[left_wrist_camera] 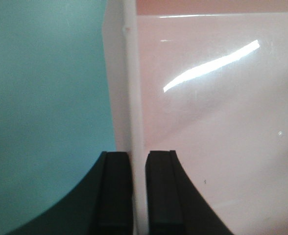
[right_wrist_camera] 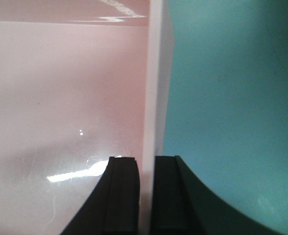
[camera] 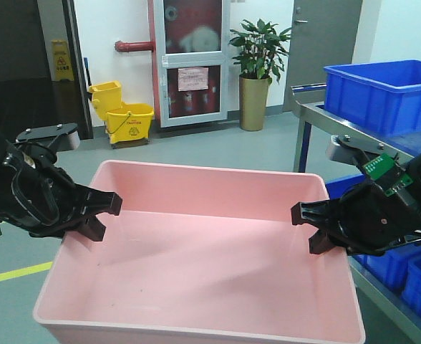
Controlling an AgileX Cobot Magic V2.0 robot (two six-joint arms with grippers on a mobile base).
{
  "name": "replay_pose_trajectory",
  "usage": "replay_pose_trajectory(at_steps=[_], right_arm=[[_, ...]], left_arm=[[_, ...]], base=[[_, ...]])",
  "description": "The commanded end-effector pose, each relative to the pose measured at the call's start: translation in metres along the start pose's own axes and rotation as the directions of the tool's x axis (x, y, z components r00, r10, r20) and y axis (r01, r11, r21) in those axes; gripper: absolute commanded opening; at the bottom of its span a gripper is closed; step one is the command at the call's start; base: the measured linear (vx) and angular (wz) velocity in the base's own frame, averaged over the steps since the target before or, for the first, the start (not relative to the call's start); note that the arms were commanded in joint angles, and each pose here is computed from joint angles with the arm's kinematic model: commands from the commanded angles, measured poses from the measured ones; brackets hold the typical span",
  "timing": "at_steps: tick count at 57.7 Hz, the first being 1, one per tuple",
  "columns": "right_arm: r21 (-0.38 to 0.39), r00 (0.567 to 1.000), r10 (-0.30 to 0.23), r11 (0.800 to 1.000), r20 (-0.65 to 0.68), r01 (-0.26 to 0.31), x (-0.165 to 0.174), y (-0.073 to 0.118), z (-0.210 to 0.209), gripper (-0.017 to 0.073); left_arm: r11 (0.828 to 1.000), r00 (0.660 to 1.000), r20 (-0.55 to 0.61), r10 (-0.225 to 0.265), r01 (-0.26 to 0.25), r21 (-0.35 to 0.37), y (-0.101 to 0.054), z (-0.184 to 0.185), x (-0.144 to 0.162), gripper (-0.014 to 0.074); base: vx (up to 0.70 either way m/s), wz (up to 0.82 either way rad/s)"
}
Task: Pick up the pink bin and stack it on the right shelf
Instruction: 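Carry the pink bin with both grippers while driving to the table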
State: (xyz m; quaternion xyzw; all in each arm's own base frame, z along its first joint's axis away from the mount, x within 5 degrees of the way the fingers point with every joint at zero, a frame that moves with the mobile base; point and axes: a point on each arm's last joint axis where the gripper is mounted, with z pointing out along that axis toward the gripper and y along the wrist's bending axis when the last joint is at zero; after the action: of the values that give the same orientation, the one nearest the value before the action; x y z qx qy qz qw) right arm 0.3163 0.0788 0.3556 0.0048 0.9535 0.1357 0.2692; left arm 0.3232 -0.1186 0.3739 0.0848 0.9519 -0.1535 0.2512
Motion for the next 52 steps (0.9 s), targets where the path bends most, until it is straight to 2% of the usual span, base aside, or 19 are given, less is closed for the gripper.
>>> replay_pose_trajectory(at_steps=[1, 23, 52], right_arm=[[-0.033, 0.989, -0.016, 0.999, 0.145, 0.021, -0.0114, 0.0051, -0.0264, -0.0008], [-0.033, 0.989, -0.016, 0.999, 0.145, 0.022, -0.0114, 0.0051, -0.0264, -0.0008], [-0.033, 0.989, -0.016, 0.999, 0.146, 0.021, -0.0114, 0.0051, -0.0265, -0.0008]], left_arm=[[0.999, 0.992, 0.124, 0.000, -0.006, 0.047, -0.0087, -0.0292, -0.0067, -0.0008], [0.999, 0.992, 0.124, 0.000, -0.006, 0.047, -0.0087, -0.0292, -0.0067, -0.0008], [0.999, 0.992, 0.124, 0.001, -0.007, 0.045, -0.0086, -0.0292, -0.0066, -0.0008]], base=[[0.44, 0.03], [0.44, -0.22], [0.40, -0.72]])
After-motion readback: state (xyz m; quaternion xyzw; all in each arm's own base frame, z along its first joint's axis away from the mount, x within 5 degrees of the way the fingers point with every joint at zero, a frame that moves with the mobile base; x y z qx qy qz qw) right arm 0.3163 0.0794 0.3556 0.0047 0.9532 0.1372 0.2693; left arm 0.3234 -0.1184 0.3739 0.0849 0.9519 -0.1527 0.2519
